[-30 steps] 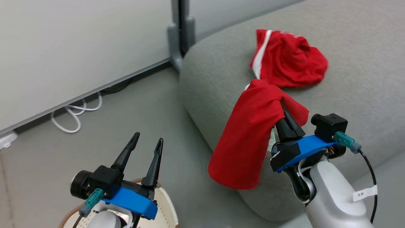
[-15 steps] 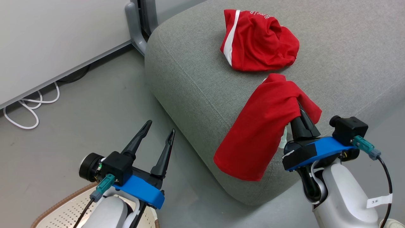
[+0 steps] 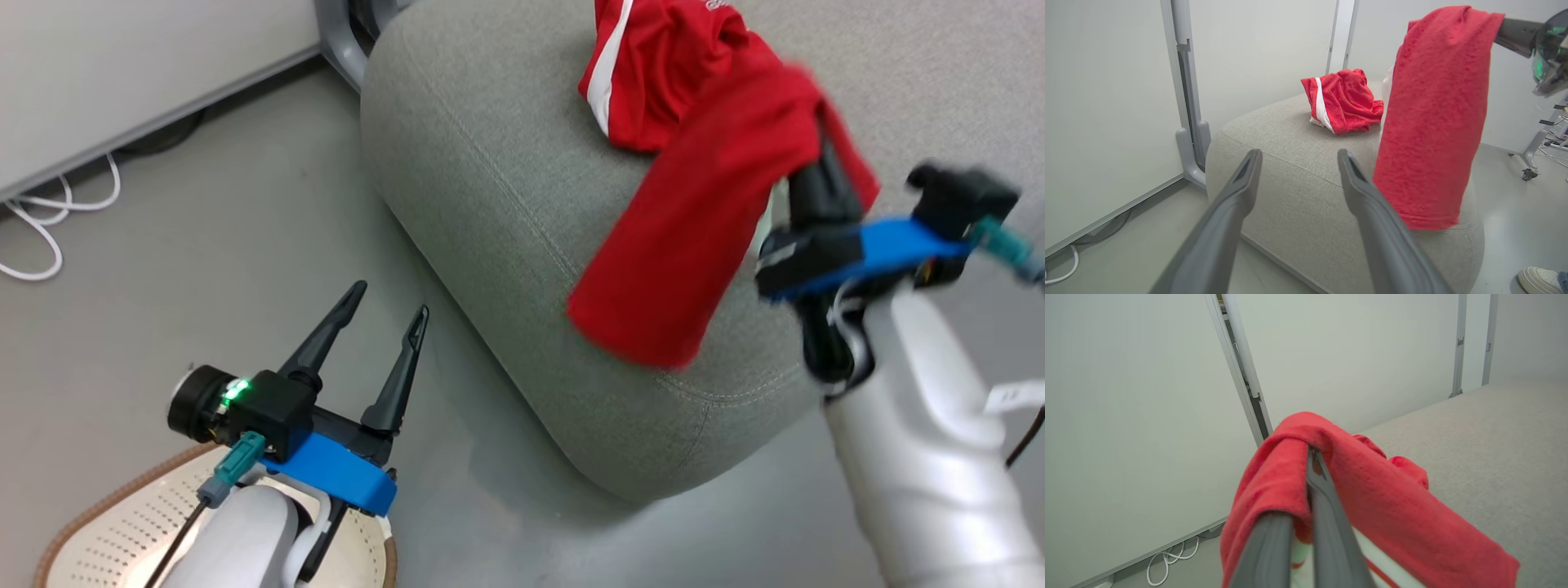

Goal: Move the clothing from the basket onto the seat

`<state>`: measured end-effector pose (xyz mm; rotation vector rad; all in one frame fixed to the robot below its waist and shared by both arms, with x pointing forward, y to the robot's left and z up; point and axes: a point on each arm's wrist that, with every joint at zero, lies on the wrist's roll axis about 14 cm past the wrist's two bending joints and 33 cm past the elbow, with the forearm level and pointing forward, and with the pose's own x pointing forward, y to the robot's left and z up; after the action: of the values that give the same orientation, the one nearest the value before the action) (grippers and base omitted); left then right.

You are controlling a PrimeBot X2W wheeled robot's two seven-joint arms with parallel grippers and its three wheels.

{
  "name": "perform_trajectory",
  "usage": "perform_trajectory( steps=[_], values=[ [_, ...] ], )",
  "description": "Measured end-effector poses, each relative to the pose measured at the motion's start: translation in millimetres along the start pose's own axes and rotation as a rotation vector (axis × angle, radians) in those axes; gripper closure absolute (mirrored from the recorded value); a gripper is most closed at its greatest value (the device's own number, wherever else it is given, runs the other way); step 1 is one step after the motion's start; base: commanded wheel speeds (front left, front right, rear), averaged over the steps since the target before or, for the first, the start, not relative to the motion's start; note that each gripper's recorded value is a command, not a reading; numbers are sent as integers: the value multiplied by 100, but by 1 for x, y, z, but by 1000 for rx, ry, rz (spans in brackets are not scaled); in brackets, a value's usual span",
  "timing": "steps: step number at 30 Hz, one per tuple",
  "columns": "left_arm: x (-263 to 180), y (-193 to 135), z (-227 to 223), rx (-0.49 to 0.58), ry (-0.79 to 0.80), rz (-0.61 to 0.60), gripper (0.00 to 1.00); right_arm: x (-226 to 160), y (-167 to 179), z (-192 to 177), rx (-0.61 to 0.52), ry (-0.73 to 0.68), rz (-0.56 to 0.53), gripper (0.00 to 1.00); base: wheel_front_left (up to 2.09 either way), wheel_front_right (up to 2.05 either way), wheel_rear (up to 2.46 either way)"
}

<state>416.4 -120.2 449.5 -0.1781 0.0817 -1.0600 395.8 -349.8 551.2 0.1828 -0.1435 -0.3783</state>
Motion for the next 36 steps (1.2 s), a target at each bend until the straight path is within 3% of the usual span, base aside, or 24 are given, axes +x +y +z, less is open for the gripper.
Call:
perform_trajectory(
  steps=[11, 15, 21, 28, 29, 31, 32, 36],
  values=[
    [17, 42, -14, -3, -40, 0, 0, 118, -33, 97, -125, -246, -147, 100, 0, 0, 0],
    [18, 59, -28, -14, -38, 10, 0, 146, -51, 103, -192, -278, -209, 100, 0, 0, 0],
    [17, 84, -55, -34, -23, 32, 0, 169, -69, 19, -210, -130, -280, 100, 0, 0, 0],
    [8, 103, -78, -40, 2, 64, 0, 164, -81, -94, -236, 112, -324, 100, 0, 0, 0],
    [6, 104, -81, -42, 9, 65, 0, 162, -81, -105, -248, 141, -322, 89, 0, 0, 0],
    [3, 104, -86, -42, 21, 67, 0, 160, -81, -118, -251, 174, -324, 15, 0, 0, 0],
    [2, 104, -85, -42, 22, 67, 0, 159, -79, -120, -260, 183, -318, 0, 0, 0, 0],
    [2, 102, -77, -38, 8, 71, 0, 157, -77, -114, -270, 189, -310, 0, 0, 0, 0]
  ],
)
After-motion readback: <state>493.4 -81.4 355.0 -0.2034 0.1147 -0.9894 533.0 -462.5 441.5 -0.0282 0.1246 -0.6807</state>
